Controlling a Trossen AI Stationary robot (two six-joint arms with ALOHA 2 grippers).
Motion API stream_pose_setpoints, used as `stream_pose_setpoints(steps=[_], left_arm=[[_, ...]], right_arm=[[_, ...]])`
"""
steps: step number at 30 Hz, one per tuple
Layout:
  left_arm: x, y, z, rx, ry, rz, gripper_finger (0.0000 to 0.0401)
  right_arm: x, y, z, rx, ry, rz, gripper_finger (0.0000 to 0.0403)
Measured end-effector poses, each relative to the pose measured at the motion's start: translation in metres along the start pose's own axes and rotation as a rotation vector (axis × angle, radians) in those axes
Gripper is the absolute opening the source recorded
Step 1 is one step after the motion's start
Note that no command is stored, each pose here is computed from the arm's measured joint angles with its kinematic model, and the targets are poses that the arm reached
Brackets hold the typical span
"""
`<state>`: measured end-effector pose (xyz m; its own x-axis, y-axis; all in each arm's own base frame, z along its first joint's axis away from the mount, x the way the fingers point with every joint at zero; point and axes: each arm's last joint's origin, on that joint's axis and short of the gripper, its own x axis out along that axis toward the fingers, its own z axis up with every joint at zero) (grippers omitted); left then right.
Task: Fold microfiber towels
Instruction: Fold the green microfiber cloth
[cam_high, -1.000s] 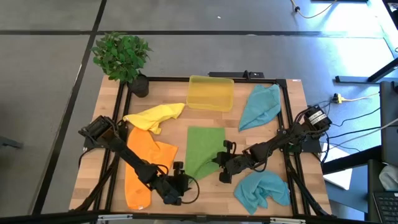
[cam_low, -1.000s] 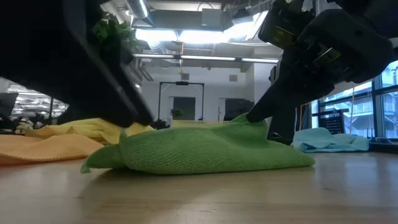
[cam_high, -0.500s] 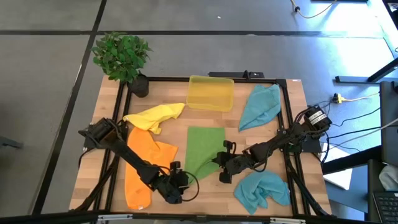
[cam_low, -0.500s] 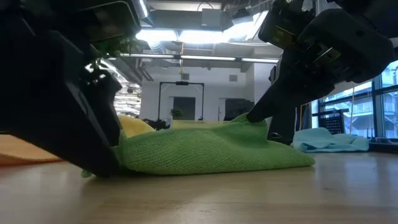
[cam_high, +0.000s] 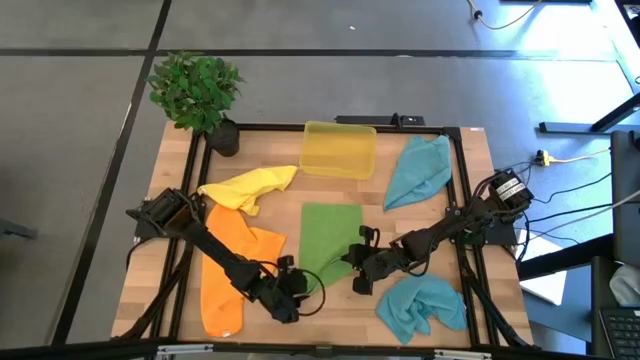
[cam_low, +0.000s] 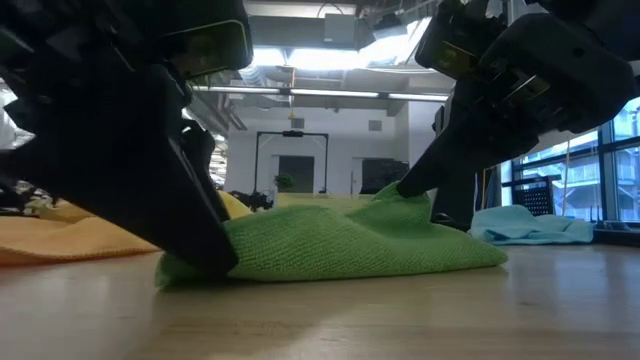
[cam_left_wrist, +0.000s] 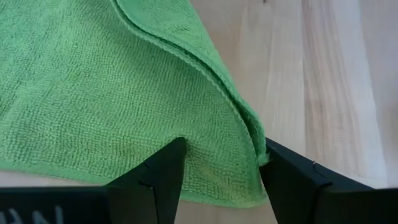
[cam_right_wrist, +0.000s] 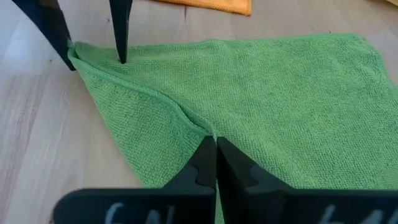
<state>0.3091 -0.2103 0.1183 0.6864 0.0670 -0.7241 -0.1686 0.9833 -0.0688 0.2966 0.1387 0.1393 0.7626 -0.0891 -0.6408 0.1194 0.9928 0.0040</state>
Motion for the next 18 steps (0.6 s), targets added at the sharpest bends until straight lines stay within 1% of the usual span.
stream_pose_setpoints(steps=[4, 8, 12, 14, 18], left_arm=[[0.000, 0.001, -0.001, 0.027, 0.010, 0.008, 0.0146], [0.000, 0.000, -0.001, 0.062, 0.013, 0.003, 0.0086], [-0.002, -0.001, 0.001, 0.099, 0.034, -0.022, 0.0019], [-0.003, -0.003, 0.006, 0.115, 0.045, -0.048, 0.0007], [-0.011, -0.007, 0.017, 0.184, 0.062, -0.062, 0.0003]], right_arm=[[0.000, 0.002, -0.001, 0.017, 0.014, 0.033, 0.0000], [-0.003, 0.009, -0.004, 0.035, 0.034, 0.088, 0.0000], [-0.008, 0.017, -0.008, 0.025, 0.045, 0.112, 0.0000], [-0.012, 0.020, -0.009, 0.031, 0.055, 0.118, 0.0000], [-0.029, 0.024, -0.005, 0.040, 0.047, 0.138, 0.0000]])
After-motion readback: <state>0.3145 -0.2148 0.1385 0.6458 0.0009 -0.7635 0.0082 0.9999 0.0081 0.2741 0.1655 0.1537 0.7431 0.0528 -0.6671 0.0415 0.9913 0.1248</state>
